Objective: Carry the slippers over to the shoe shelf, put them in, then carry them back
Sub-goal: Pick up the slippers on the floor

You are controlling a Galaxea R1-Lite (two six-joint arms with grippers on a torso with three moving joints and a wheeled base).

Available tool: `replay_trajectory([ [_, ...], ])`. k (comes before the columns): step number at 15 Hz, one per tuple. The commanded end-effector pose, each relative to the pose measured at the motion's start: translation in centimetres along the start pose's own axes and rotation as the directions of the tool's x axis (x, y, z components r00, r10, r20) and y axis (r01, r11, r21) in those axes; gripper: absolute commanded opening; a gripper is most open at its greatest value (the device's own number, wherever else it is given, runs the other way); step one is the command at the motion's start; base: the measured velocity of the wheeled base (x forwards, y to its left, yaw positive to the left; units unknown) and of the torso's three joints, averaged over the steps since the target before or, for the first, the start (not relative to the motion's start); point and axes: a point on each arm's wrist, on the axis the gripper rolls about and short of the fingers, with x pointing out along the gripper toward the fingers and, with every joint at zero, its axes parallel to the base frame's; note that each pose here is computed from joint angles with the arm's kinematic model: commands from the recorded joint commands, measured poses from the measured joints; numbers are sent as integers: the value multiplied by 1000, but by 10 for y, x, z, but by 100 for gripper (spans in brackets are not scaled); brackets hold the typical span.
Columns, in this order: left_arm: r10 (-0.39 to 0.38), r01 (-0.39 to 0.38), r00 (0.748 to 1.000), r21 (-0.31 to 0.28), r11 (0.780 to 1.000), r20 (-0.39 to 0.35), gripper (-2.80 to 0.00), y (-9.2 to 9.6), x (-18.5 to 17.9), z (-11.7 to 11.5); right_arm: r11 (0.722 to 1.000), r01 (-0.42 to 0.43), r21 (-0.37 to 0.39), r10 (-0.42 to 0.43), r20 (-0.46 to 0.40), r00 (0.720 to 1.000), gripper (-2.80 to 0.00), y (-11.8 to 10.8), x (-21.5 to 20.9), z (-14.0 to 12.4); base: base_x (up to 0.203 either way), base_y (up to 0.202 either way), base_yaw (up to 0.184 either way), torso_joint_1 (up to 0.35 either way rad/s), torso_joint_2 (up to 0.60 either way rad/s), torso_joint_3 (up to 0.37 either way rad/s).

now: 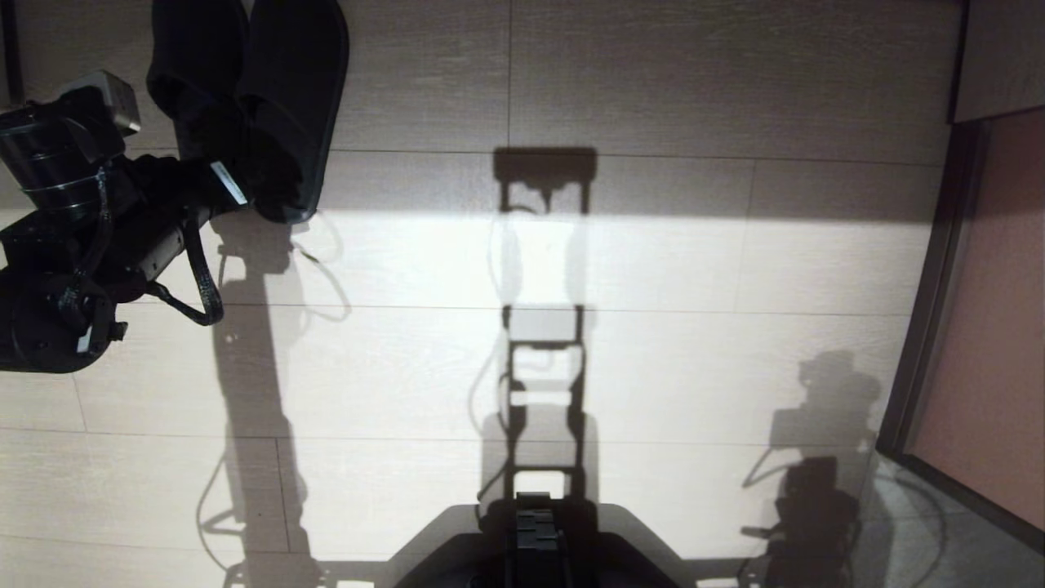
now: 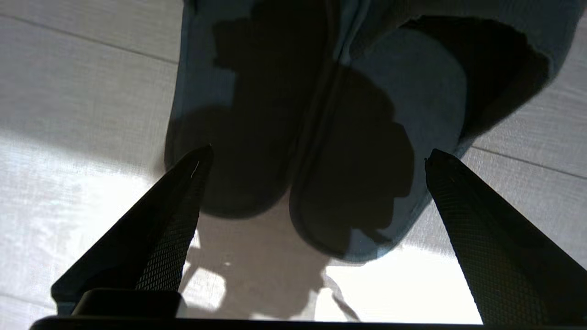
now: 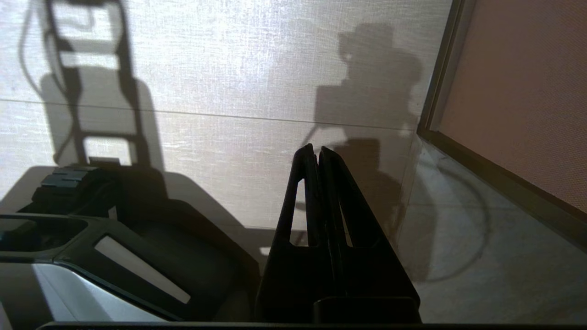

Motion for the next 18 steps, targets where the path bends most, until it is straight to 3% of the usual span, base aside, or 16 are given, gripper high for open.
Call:
replay_trajectory([
  [1,0,0,1000,-3,1000,17,0,0,7,1,1000,-1,0,1,2,1000,-280,0,0,0,0,0,0,0,0,0],
  [7,-33,34,996,-10,999,88,0,-1,18,15,1000,-3,0,3,2,1000,-280,0,0,0,0,0,0,0,0,0],
  [18,-81,87,990,-51,995,112,0,-5,48,10,1000,-1,0,1,2,1000,-280,0,0,0,0,0,0,0,0,0],
])
